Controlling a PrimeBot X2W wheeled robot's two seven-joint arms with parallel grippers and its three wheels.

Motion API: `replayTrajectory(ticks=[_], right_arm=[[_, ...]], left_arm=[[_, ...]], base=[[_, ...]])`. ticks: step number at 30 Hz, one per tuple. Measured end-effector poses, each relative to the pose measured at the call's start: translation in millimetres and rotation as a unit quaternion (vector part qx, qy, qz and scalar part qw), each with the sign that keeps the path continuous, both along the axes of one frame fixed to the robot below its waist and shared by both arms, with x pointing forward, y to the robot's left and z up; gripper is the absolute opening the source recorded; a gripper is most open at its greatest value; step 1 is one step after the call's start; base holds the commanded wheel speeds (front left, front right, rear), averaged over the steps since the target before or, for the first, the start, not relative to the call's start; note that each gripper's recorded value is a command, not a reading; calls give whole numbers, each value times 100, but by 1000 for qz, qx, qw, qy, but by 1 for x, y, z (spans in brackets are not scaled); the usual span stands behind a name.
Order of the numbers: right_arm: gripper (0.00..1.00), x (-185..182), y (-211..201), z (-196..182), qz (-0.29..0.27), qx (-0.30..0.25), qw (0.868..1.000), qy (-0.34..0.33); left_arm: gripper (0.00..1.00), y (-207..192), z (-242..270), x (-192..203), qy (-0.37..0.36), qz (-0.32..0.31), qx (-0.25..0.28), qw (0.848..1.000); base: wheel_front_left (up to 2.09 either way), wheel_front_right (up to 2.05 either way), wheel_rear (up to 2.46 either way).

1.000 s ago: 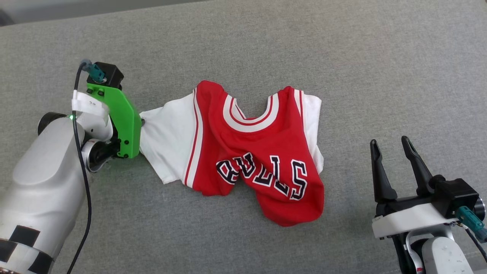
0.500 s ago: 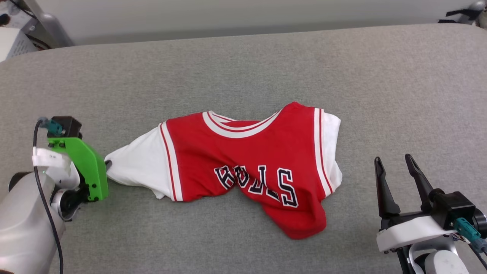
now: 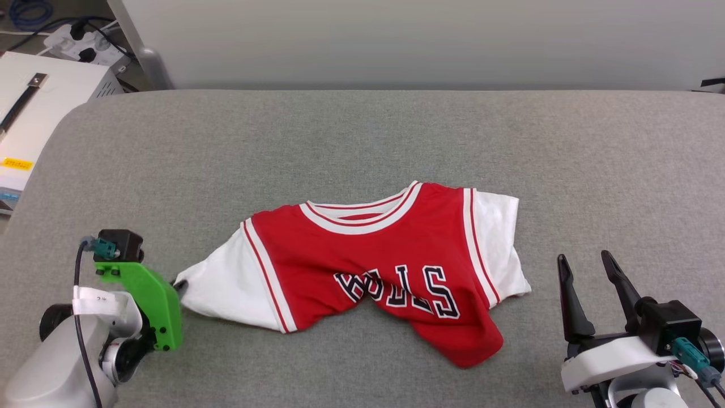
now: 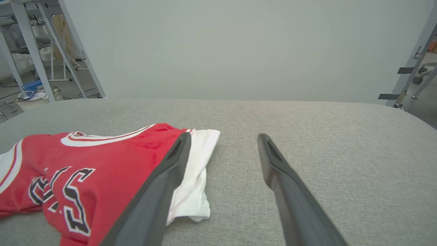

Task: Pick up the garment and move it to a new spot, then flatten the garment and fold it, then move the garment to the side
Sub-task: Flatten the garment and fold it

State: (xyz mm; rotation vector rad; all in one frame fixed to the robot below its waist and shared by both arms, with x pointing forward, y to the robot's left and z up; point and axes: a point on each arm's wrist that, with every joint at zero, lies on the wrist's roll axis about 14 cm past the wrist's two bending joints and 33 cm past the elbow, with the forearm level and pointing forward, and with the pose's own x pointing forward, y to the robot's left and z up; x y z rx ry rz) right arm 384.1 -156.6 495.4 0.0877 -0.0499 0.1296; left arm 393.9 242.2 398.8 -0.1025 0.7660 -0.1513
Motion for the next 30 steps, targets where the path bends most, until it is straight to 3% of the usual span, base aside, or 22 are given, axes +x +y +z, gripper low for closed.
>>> replayTrajectory(ticks=[5,12,18,23,25,30], right_arm=[[100,2,1,5,2,-3,1000,-8],[100,6,12,10,22,-27,999,4],[100,11,21,-7,67,-85,990,86],[100,18,20,-33,98,-129,964,209],[100,23,19,-38,101,-118,955,254],[100,28,33,-53,137,-126,916,355]], left_arm=[[100,-13,43,20,-128,-8,1,992],[100,-34,122,24,-344,-34,8,938],[100,-39,145,0,-406,3,0,914],[100,-40,159,-16,-437,34,-7,899],[100,-40,157,-21,-439,44,-8,898],[100,-37,150,-26,-435,56,-9,899]], base=[[0,0,0],[0,0,0],[0,0,0],[0,0,0],[0,0,0],[0,0,0]])
